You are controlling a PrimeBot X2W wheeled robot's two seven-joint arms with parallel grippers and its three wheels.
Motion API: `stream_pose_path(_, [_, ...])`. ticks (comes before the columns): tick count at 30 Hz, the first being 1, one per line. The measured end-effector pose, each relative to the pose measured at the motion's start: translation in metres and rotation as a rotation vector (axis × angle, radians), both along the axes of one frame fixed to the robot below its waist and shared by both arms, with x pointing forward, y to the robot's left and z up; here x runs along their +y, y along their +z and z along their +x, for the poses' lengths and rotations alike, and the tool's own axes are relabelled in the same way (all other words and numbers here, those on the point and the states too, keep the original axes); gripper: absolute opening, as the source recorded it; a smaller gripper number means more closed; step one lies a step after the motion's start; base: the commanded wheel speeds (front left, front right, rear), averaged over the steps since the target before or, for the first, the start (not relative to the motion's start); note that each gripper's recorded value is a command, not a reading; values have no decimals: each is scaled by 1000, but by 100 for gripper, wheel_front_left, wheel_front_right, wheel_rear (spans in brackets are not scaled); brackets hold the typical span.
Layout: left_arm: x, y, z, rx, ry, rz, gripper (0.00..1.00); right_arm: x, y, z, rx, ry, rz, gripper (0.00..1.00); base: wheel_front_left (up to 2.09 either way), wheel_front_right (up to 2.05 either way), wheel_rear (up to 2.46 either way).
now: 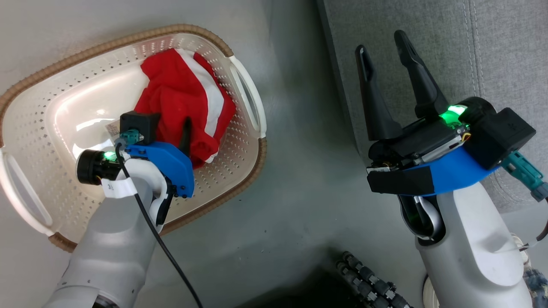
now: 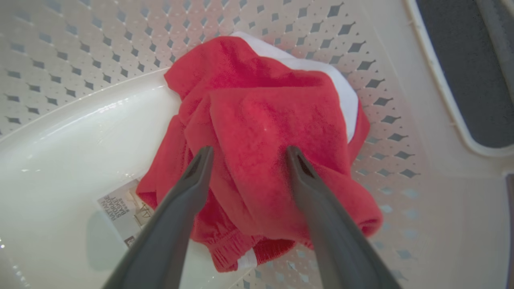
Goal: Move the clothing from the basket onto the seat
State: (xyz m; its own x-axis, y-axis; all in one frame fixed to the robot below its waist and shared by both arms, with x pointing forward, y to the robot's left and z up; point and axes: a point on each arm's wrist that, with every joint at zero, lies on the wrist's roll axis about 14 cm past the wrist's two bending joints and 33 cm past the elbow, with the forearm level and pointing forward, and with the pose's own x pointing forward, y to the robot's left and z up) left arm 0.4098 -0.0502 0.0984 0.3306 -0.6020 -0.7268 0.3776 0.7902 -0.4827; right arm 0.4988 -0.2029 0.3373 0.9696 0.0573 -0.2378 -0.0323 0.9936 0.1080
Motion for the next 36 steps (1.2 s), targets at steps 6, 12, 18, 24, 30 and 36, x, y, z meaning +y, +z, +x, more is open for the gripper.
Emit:
stream_pose_path(6, [-6, -9, -16, 116, 24, 13, 100, -2, -1, -2, 2, -4, -5, 100, 0, 0, 0])
stream_pose_path(12, [-7, -13, -26, 195, 35, 24, 100, -1, -3, -4, 6, -6, -3, 100, 0, 0, 0])
stream_pose_path(18, [-11, -13, -37, 232, -24, 37, 0, -2, -3, -5, 4, -7, -2, 100, 0, 0, 0])
stream_pose_path(24, [-14, -11, -37, 228, -32, 29, 0, -3, -2, -5, 4, -10, -4, 100, 0, 0, 0])
stream_pose_path(30, [-15, -10, -35, 221, -36, 23, 0, -3, -1, -6, 2, -11, -2, 100, 0, 0, 0])
stream_pose_path(36, [-14, -9, -34, 217, -37, 25, 0, -3, 0, -5, 0, -10, -3, 100, 0, 0, 0])
